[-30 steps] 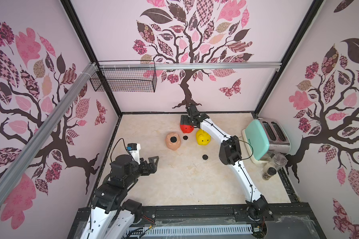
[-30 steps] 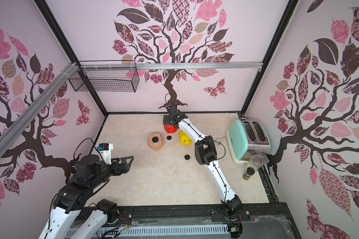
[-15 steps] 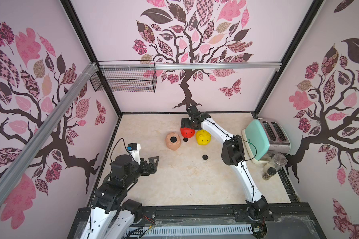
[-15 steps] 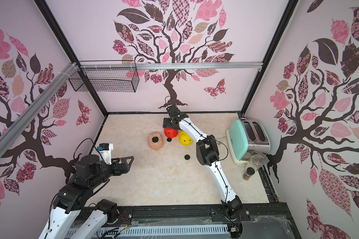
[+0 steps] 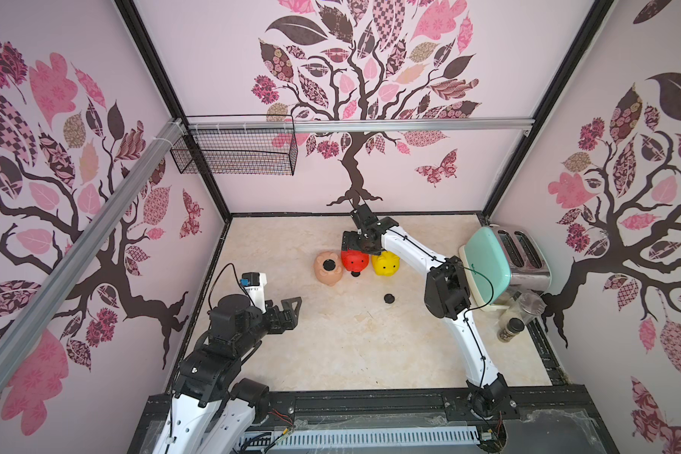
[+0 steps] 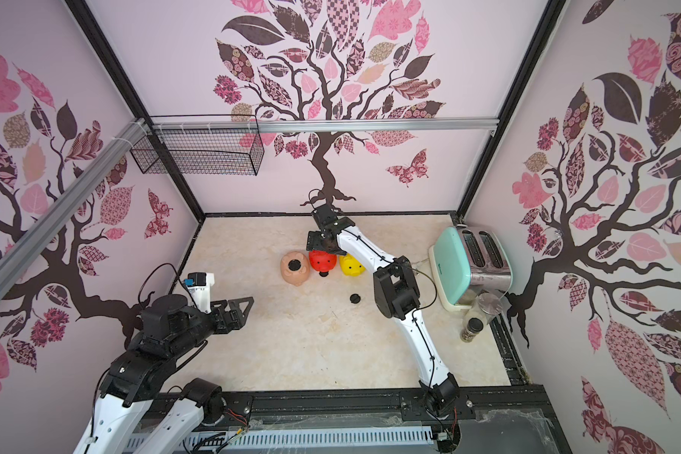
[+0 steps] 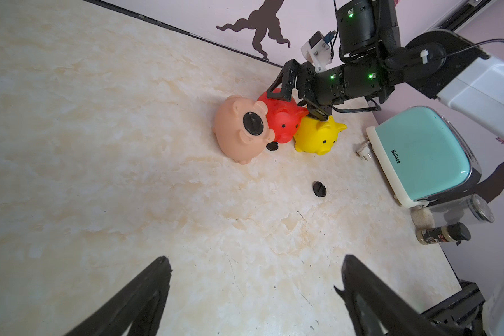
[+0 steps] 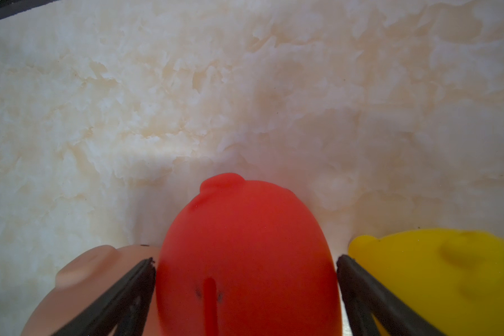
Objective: Close piggy banks
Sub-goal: Move the piggy bank to the center of the board.
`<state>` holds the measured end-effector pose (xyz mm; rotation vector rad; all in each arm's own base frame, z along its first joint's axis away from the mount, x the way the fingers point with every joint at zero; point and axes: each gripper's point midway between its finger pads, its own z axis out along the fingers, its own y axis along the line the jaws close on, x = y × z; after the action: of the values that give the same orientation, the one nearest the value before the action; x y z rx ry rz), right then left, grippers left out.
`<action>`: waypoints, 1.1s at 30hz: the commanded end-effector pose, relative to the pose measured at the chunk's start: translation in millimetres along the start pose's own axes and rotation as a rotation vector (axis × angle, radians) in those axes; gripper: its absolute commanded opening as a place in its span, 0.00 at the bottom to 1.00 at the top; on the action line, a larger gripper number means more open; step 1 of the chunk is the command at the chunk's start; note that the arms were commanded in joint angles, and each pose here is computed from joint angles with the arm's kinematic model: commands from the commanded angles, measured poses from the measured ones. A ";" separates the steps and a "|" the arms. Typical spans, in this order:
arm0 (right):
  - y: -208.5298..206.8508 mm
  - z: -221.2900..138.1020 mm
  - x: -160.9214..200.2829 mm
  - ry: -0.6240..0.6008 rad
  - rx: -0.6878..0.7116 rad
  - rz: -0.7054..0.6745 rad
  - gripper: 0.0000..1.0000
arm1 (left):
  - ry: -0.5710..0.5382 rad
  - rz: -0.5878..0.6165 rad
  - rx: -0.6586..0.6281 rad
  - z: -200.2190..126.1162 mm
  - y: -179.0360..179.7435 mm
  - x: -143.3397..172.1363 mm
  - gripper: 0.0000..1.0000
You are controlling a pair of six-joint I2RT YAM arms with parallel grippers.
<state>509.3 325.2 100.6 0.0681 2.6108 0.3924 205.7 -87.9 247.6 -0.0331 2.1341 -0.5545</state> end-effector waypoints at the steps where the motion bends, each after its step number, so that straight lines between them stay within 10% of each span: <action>1: 8.2 -28.2 -18.3 -0.055 -0.001 -0.012 1.00 | -0.022 0.012 0.012 0.2 -1.3 -3.0 0.94; 12: 20.0 -0.1 -24.7 -0.052 -0.029 -0.054 0.99 | -0.017 0.011 0.006 1.0 -0.4 -2.3 0.94; 20: 15.3 9.3 -21.3 -0.045 -0.010 -0.045 0.78 | -0.018 0.012 0.005 1.1 -0.2 -2.3 0.94; 33: -2.9 -8.3 9.9 0.045 0.044 -0.065 0.81 | -0.027 0.012 0.010 -0.9 -0.8 -3.3 0.94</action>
<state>516.4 329.0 92.2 0.0054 2.6200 0.3513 205.1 -87.6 248.5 -0.0331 2.1299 -0.5554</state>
